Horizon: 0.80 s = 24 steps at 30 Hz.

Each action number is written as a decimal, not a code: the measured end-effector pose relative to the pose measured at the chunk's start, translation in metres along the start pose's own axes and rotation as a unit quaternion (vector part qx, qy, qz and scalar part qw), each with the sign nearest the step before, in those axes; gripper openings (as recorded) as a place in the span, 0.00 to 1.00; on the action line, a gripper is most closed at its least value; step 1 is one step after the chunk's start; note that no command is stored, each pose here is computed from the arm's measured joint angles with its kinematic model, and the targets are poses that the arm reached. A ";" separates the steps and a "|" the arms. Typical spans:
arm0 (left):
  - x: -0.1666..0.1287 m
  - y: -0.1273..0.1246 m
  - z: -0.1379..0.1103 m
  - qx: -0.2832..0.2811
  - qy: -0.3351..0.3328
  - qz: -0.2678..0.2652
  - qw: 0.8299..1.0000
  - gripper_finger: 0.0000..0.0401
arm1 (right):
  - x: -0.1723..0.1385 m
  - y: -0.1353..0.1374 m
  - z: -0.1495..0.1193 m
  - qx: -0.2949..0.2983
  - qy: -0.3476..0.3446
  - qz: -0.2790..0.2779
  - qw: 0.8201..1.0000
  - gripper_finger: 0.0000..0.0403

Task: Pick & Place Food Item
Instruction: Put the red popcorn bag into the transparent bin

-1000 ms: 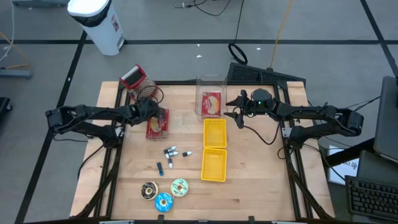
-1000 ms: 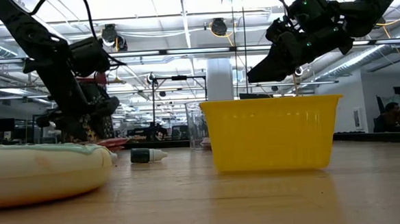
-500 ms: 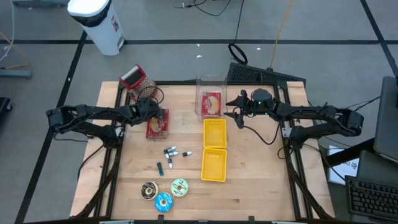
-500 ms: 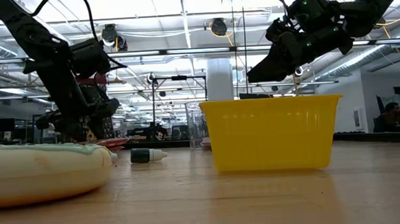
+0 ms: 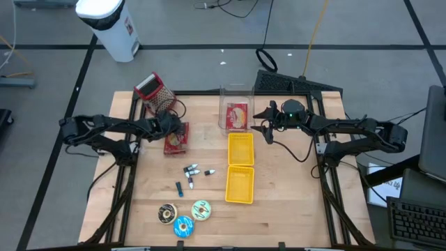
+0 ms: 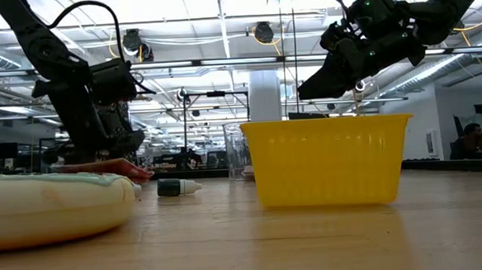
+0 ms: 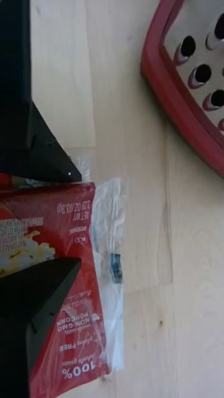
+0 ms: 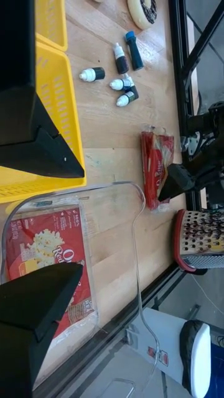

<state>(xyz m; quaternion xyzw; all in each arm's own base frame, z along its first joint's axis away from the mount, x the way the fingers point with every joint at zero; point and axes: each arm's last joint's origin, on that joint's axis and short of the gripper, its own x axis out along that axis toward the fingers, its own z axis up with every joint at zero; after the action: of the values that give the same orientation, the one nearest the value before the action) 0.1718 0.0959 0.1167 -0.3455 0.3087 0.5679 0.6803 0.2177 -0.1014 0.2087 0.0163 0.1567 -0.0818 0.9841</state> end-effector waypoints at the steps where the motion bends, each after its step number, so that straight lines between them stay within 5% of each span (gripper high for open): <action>1: 0.000 0.000 0.000 0.000 -0.002 -0.002 1.000 0.48 | 0.000 0.000 0.000 0.000 0.000 0.000 1.000 0.55; 11: 0.000 -0.004 0.003 0.031 -0.014 -0.018 0.999 0.05 | 0.000 0.000 0.000 0.000 0.000 0.000 1.000 0.55; 24: -0.045 -0.013 0.029 0.040 -0.134 -0.151 0.979 0.01 | 0.000 0.000 0.001 -0.002 -0.006 -0.002 1.000 0.55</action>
<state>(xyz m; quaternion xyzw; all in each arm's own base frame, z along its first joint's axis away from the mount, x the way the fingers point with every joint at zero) 0.1783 0.0932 0.1719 -0.2815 0.1819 0.4872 0.8064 0.2180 -0.1017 0.2099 0.0139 0.1508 -0.0838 0.9849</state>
